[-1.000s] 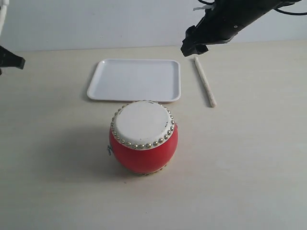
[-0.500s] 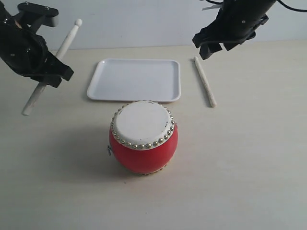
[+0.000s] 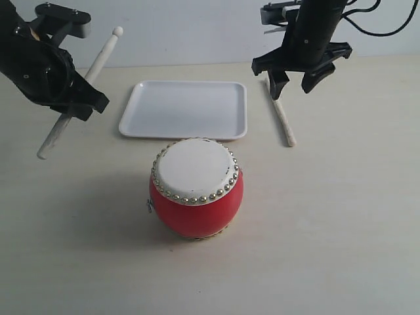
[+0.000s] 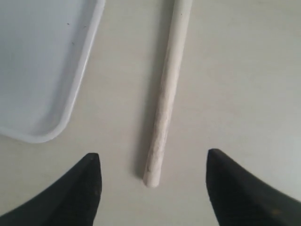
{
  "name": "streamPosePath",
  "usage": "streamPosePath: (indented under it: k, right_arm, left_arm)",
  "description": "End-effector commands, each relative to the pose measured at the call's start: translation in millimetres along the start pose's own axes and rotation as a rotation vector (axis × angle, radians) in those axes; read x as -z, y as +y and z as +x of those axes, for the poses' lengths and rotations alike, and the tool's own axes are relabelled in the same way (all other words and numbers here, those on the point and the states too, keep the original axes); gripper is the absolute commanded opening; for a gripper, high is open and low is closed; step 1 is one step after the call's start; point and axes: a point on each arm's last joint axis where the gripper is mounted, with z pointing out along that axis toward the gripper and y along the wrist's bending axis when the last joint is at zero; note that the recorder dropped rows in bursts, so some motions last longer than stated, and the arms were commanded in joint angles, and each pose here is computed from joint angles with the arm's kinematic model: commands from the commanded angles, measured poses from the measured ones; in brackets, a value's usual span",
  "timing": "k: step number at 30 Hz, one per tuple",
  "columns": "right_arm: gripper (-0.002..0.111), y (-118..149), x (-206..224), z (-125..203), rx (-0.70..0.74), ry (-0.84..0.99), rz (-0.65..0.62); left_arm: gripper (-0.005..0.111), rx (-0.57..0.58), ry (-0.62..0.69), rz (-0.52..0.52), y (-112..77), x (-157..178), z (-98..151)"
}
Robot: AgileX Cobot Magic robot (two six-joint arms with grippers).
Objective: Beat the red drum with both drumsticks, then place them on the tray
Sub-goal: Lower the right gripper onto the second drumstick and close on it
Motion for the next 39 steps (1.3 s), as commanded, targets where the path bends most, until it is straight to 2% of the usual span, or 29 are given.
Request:
streamPosePath:
  k: [1,8,22,29,32,38,39]
  right_arm:
    - [0.060,-3.5,-24.1,-0.7,-0.005,0.041,0.037]
    - [0.058,-4.0,-53.9,3.4,-0.002,0.104,0.043]
    - [0.056,-6.7,-78.3,6.5,-0.033,0.138,0.046]
    - [0.052,-6.0,-82.6,4.5,-0.037,0.114,0.039]
    - [0.042,-5.2,-82.6,4.5,-0.042,0.114,0.030]
    - [-0.001,-3.1,-82.6,4.6,-0.059,0.115,0.008]
    - [0.000,-3.1,-82.6,4.6,-0.073,0.115,0.009]
  left_arm:
    - [0.000,-0.016,-0.035,-0.006,-1.1,4.9,-4.6]
    - [0.000,-0.024,-0.037,-0.007,-1.0,4.9,-4.8]
    - [0.000,-0.027,-0.039,-0.008,-1.0,4.9,-5.0]
    - [0.000,-0.027,-0.045,-0.009,-0.9,4.9,-5.5]
    - [0.000,-0.027,-0.045,-0.009,-0.9,4.9,-5.5]
    - [0.000,-0.027,-0.045,-0.009,-0.9,4.9,-5.5]
    - [0.000,-0.027,-0.045,-0.009,-0.9,4.9,-5.5]
